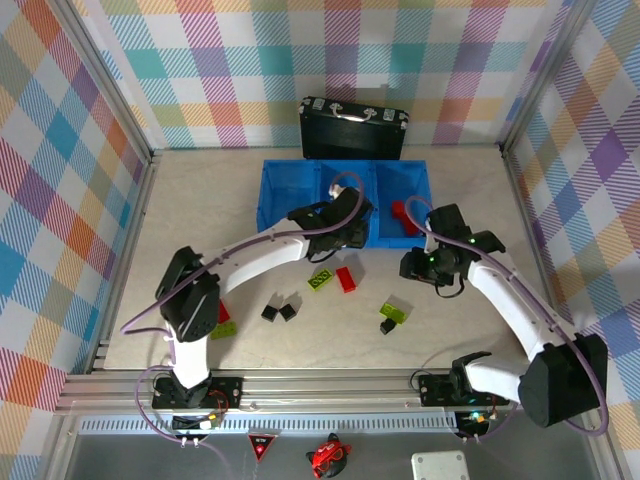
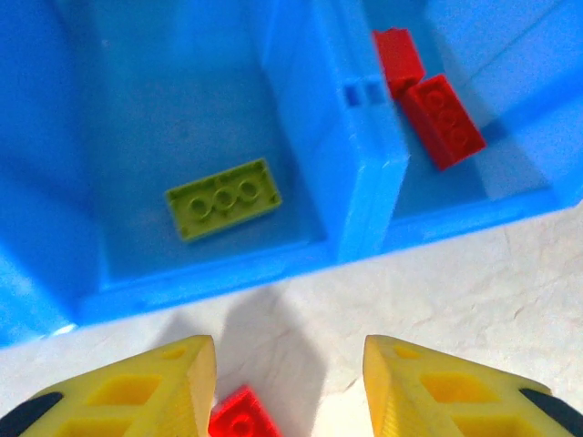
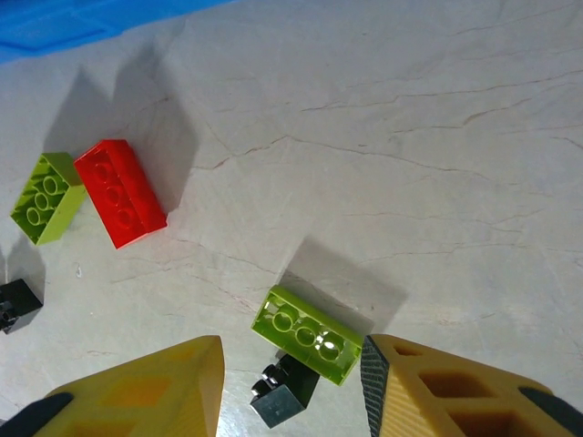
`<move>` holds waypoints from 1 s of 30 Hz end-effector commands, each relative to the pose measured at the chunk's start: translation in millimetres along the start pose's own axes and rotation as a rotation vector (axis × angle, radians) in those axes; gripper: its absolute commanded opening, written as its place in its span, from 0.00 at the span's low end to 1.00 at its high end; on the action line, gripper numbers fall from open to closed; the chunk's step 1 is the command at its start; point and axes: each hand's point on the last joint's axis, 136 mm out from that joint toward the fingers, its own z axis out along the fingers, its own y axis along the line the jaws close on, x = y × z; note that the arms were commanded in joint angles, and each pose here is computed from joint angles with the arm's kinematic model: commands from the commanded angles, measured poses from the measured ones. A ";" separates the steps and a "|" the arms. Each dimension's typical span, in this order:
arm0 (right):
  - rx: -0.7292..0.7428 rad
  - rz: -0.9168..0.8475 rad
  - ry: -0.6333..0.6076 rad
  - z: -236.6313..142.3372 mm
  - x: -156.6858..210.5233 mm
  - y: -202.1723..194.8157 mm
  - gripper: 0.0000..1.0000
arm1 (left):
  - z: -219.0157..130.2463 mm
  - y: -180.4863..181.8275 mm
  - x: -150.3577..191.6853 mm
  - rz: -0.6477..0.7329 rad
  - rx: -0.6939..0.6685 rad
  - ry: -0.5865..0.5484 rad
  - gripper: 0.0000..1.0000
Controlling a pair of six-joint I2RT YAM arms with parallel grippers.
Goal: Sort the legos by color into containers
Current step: Pick up the lego from the bottom-center of the table.
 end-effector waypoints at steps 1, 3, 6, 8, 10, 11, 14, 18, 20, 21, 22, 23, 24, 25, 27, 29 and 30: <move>0.029 -0.009 0.017 -1.0 -0.5 6.8 0.46 | -22.4 26.8 23.8 0.017 -0.017 0.085 0.47; 0.039 -0.026 0.036 3.6 1.6 10.9 0.45 | -29.8 43.3 33.1 0.001 -0.036 0.098 0.47; 0.050 -0.048 0.064 10.7 4.8 17.2 0.45 | -38.2 68.2 48.8 -0.039 -0.062 0.121 0.47; 0.052 -0.059 0.079 15.3 6.3 21.8 0.45 | -46.2 85.1 57.7 -0.064 -0.082 0.129 0.47; 0.054 -0.071 0.090 19.0 7.8 25.6 0.45 | -53.7 100.6 65.8 -0.081 -0.107 0.135 0.47; 0.054 -0.074 0.095 20.7 8.2 27.4 0.45 | -57.9 109.2 70.1 -0.092 -0.121 0.139 0.47; 0.053 -0.087 0.108 25.3 9.4 32.5 0.45 | -69.9 134.7 81.2 -0.124 -0.166 0.144 0.47; 0.055 -0.103 0.123 30.2 11.5 36.0 0.45 | -84.1 164.5 94.1 -0.175 -0.209 0.153 0.47; 0.055 -0.108 0.127 32.6 11.7 36.6 0.45 | -91.5 179.1 99.0 -0.208 -0.226 0.153 0.47; 0.055 -0.110 0.131 33.5 12.3 36.7 0.45 | -94.2 185.4 101.0 -0.224 -0.234 0.151 0.47; 0.056 -0.113 0.135 34.2 12.7 36.6 0.45 | -97.4 191.6 102.5 -0.245 -0.238 0.148 0.48; 0.056 -0.115 0.138 34.9 12.7 36.8 0.45 | -99.9 197.9 105.2 -0.265 -0.244 0.150 0.48; 0.054 -0.114 0.138 35.2 12.3 37.3 0.45 | -101.9 202.6 107.1 -0.283 -0.246 0.150 0.48; 0.050 -0.116 0.141 35.9 12.7 38.4 0.45 | -103.8 208.7 109.1 -0.305 -0.253 0.150 0.48; 0.045 -0.117 0.148 37.1 13.9 39.6 0.45 | -105.0 217.5 114.2 -0.343 -0.258 0.155 0.48; 0.049 -0.124 0.152 38.5 15.3 40.4 0.45 | -104.5 225.0 120.9 -0.381 -0.256 0.171 0.48; 0.053 -0.127 0.156 39.4 16.4 39.9 0.45 | -104.1 227.2 123.1 -0.393 -0.254 0.177 0.48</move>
